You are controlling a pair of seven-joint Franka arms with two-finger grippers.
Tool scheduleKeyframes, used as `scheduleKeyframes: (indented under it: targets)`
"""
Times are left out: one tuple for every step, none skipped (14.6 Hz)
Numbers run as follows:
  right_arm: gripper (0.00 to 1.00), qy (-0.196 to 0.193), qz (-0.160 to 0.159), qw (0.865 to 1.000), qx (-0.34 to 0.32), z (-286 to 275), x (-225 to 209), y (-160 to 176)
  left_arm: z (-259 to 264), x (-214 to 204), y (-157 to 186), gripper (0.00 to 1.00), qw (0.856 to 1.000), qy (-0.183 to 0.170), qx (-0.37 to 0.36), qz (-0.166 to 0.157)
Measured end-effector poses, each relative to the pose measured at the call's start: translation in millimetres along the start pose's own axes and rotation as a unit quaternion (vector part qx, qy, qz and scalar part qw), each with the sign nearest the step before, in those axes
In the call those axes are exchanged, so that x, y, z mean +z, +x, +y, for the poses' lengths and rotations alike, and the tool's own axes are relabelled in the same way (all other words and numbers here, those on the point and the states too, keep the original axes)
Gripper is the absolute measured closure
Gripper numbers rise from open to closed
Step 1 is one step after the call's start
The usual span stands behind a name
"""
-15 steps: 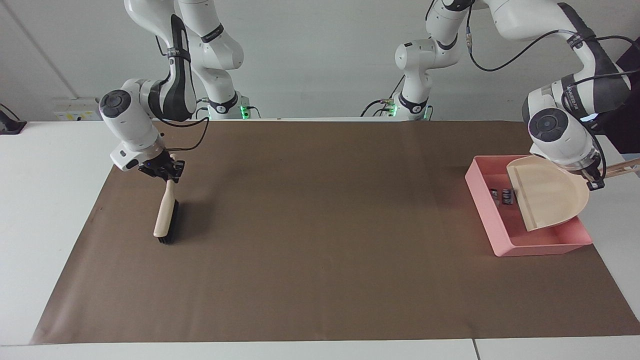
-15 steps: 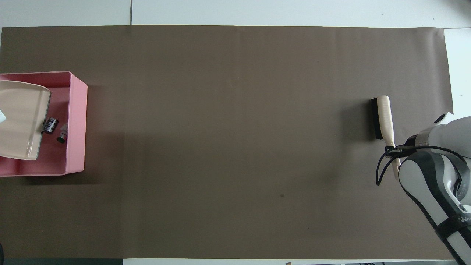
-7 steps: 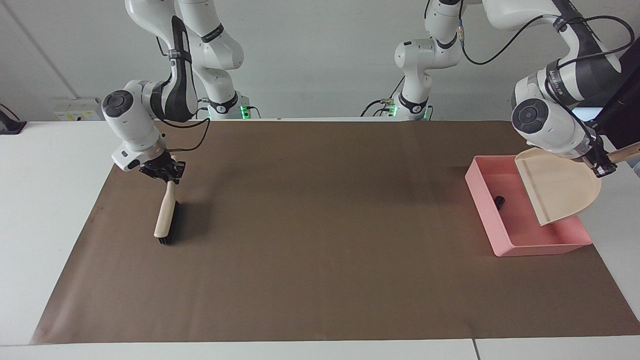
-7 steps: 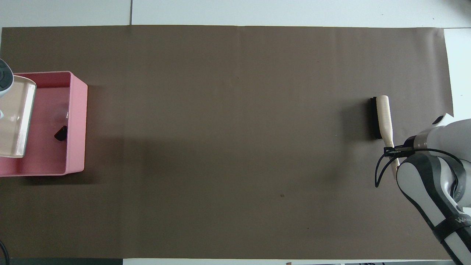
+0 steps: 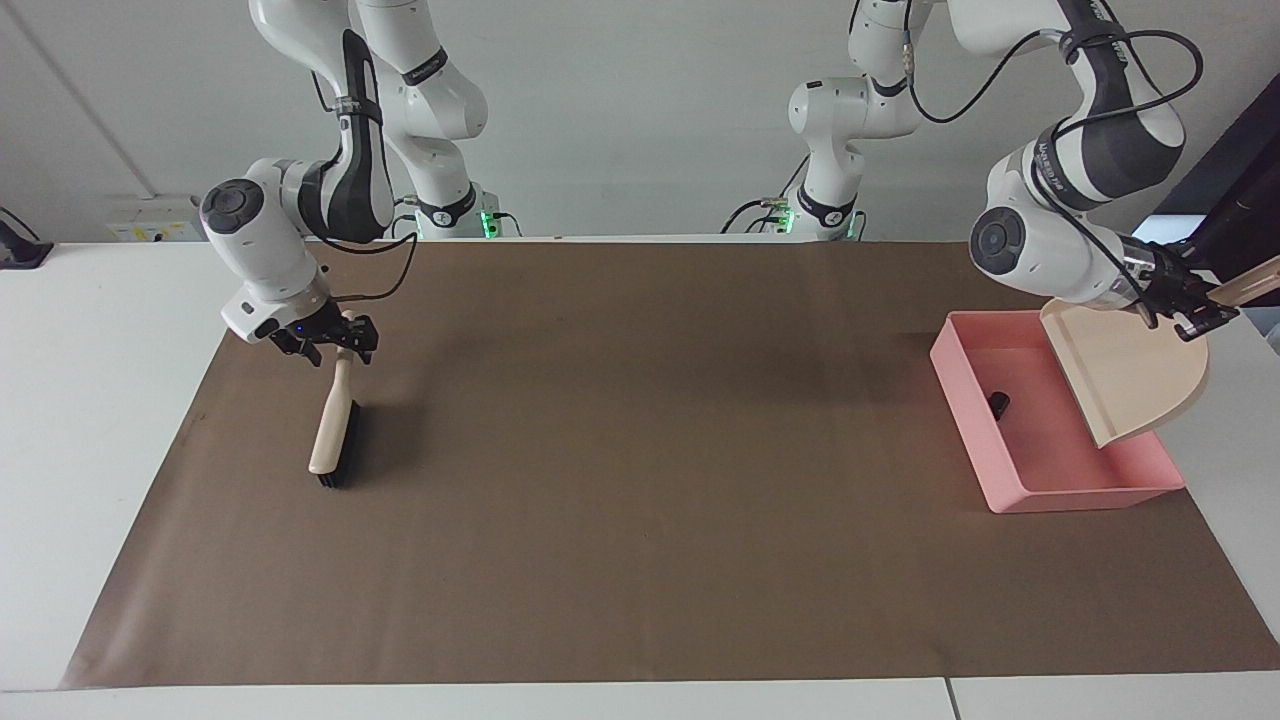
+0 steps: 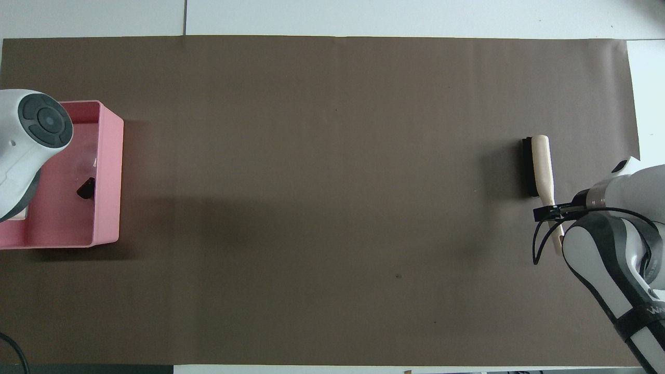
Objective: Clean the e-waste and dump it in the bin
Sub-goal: 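Tip the dustpan with the left gripper to dump the part into the bin, then lower the dustpan back onto the table beside the bin with the left gripper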
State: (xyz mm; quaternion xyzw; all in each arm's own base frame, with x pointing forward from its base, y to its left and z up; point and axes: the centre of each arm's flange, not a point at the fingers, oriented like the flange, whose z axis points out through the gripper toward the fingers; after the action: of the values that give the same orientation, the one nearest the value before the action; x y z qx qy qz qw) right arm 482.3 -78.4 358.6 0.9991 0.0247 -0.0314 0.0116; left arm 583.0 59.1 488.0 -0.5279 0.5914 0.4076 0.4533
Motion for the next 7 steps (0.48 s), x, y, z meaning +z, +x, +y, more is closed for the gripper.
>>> scheduleKeyframes:
  targets:
    - [0.0, -0.001, 0.002, 1.0, -0.005, -5.0, -12.7, 6.4, 0.2, 0.1, 5.8, 0.67, 1.0, 0.001, -0.002, -0.008]
    - [0.0, -0.003, 0.005, 1.0, -0.006, -12.3, -28.3, 13.9, 0.2, 1.3, 7.4, 0.67, 1.0, 0.0, -0.003, -0.012]
    - [0.0, -0.005, 0.009, 1.0, -0.004, -21.2, -44.6, 20.9, 1.3, 2.5, 6.1, 0.67, 1.0, -0.006, -0.004, -0.016]
    - [0.0, -0.006, 0.014, 1.0, -0.001, -30.6, -59.5, 26.7, 2.6, 2.9, 2.4, 0.67, 1.0, -0.012, -0.007, -0.02]
    - [0.0, -0.007, 0.018, 1.0, 0.004, -40.5, -74.0, 31.5, 4.3, 1.7, -4.7, 0.67, 1.0, -0.017, -0.011, -0.023]
    - [0.0, -0.008, 0.02, 1.0, 0.008, -50.3, -87.9, 35.5, 6.6, -0.3, -14.4, 0.67, 0.999, -0.021, -0.016, -0.019]
    - [0.0, -0.008, 0.021, 1.0, 0.012, -59.8, -102.4, 38.9, 10.2, -3.8, -25.6, 0.67, 0.999, -0.025, -0.022, -0.003]
